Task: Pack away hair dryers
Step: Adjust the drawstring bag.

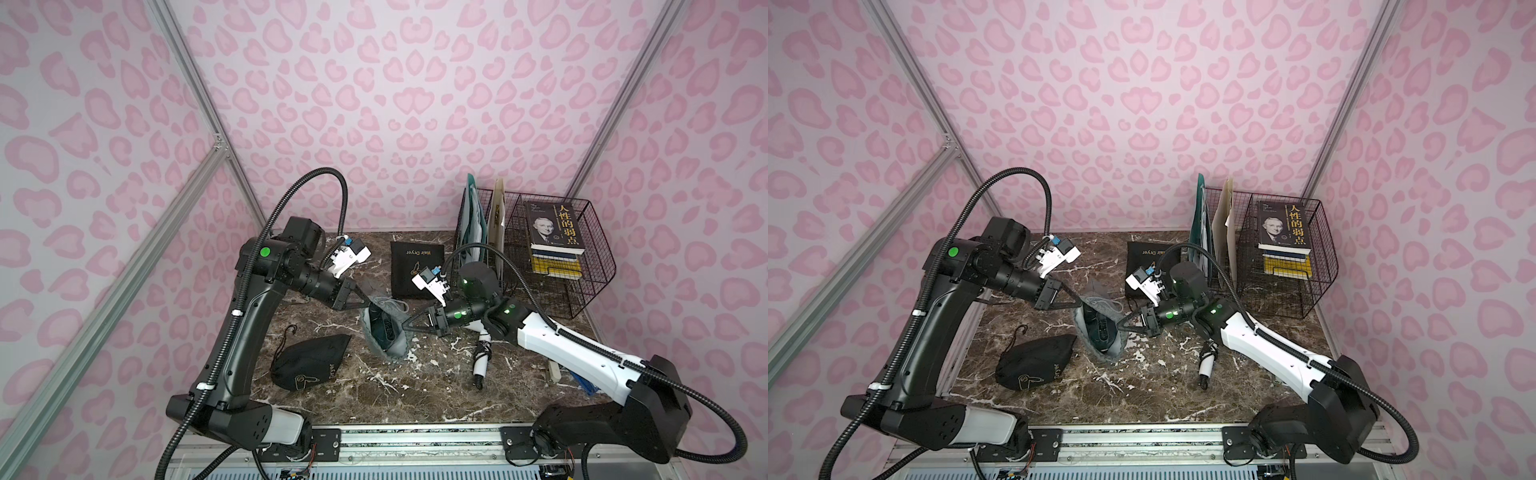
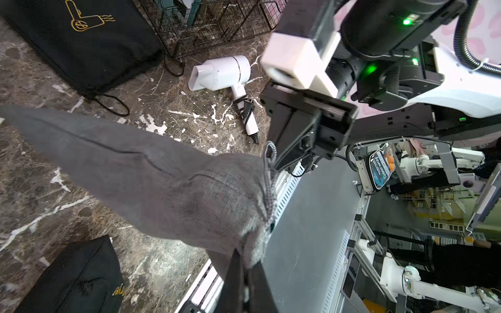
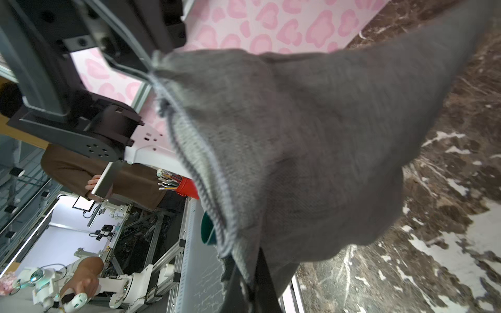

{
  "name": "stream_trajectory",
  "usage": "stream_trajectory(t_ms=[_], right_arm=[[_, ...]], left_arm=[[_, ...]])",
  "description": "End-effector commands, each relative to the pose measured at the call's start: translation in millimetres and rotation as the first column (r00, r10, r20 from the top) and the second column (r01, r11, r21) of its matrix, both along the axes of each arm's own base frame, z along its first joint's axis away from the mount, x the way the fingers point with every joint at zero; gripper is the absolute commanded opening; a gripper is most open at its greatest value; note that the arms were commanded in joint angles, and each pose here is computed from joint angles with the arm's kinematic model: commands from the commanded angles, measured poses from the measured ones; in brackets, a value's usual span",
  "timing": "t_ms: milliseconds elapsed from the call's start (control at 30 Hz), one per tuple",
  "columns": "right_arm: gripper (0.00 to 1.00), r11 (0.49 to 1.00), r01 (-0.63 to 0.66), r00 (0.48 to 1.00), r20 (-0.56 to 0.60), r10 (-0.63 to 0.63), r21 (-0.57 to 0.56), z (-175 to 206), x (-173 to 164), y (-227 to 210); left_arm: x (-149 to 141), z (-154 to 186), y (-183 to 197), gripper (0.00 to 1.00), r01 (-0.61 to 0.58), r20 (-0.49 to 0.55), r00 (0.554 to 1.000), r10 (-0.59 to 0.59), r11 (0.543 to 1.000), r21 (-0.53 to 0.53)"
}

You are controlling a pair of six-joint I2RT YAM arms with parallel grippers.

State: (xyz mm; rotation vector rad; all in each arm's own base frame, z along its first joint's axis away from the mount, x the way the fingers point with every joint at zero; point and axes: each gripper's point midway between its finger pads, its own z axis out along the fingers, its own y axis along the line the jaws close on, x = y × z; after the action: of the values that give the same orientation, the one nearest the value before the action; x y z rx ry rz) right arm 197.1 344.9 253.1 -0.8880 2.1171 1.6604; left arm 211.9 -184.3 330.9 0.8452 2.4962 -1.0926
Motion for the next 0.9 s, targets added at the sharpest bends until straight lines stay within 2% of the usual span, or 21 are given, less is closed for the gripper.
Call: stream_trajectory(t_ms=[0, 133, 300, 433, 700, 767, 867], right_arm=[[0.00, 0.998, 0.018, 1.000, -0.021, -0.019, -0.061, -21, 4, -2], [0.01, 0.997, 0.025, 0.999, -0.026, -0.027, -0.074, -29, 5, -2], [0.23, 0.995, 0.055, 0.998, -0.021, -0.057, -0.082, -34, 6, -5], [0.36, 0.994, 0.078, 0.997, -0.012, -0.080, -0.081, -33, 4, -8], [0.51, 0.975, 0.208, 0.978, -0.017, -0.210, -0.078, -31, -1, -24], [0.57, 0.971, 0.229, 0.973, -0.026, -0.231, -0.069, -29, -10, -23], [0.59, 0.963, 0.255, 0.965, -0.042, -0.259, -0.088, -34, -27, -15]], left_arm=[[-3, 3, -3, 0.02, 0.016, 0.008, 1.000, -0.015, 0.999, -0.038], [0, -7, -2, 0.01, 0.004, -0.021, 1.000, -0.004, 1.000, -0.021], [4, -5, -8, 0.01, 0.006, -0.029, 1.000, -0.007, 0.999, -0.053], [9, -7, -11, 0.02, 0.005, -0.055, 0.998, -0.009, 0.998, -0.068], [13, -7, -12, 0.01, -0.005, -0.059, 0.998, 0.001, 0.997, -0.071], [13, -8, -13, 0.02, -0.008, -0.061, 0.998, 0.004, 0.997, -0.071], [14, -8, -13, 0.02, -0.015, -0.060, 0.998, 0.010, 0.997, -0.074]])
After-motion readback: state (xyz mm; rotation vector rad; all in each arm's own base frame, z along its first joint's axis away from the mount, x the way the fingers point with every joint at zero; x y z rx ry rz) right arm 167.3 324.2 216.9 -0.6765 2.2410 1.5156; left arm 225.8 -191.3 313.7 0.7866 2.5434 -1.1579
